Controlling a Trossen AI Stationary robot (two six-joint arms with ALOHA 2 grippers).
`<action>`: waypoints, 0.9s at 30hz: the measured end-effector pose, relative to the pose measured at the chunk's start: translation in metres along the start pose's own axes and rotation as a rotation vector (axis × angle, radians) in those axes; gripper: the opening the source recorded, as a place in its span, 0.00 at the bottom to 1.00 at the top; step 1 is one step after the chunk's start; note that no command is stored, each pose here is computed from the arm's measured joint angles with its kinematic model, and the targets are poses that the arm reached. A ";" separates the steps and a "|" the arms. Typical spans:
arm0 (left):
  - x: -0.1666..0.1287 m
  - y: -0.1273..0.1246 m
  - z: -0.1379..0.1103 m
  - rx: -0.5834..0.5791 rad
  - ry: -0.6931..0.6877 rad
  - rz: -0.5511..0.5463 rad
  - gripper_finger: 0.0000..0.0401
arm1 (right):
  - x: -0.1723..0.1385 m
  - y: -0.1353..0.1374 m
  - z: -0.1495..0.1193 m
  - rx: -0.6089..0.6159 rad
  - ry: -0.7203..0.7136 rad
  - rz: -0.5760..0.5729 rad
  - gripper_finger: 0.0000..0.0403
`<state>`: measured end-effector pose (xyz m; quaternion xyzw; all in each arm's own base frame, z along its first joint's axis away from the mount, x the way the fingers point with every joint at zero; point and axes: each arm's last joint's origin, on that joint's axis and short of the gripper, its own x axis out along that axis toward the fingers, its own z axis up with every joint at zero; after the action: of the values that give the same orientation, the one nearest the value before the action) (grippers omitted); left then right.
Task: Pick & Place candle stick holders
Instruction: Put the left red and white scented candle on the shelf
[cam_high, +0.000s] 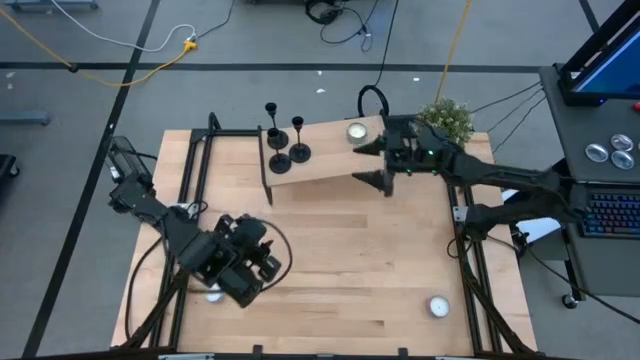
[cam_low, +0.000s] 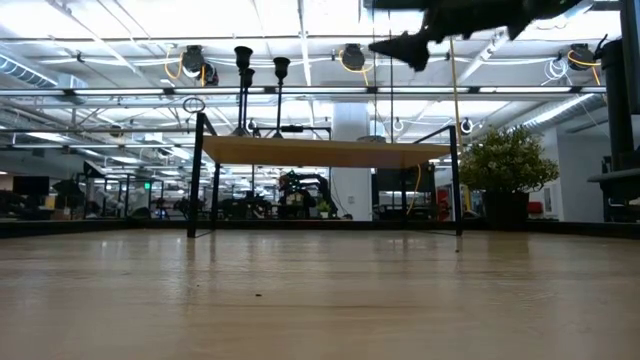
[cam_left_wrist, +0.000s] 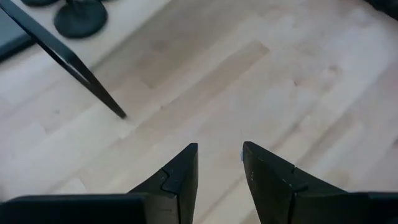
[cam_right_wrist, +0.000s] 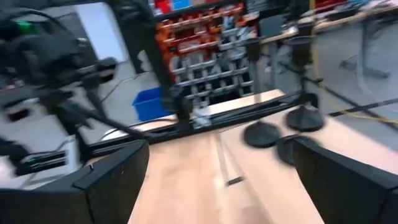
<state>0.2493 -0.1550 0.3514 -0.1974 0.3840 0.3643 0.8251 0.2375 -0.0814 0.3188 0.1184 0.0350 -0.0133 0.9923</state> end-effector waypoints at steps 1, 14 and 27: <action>-0.001 -0.001 -0.004 0.002 0.006 -0.007 0.33 | -0.004 0.006 0.001 0.006 0.006 0.016 0.97; -0.017 -0.001 -0.064 -0.047 0.437 -0.018 0.33 | -0.033 0.062 -0.033 0.177 0.046 0.253 0.96; -0.023 0.018 -0.110 -0.171 0.647 0.235 0.33 | -0.051 0.068 -0.094 0.383 -0.166 0.374 0.96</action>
<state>0.1722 -0.2204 0.2997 -0.3252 0.6137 0.4063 0.5938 0.1831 0.0081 0.2470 0.3069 -0.0723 0.1541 0.9364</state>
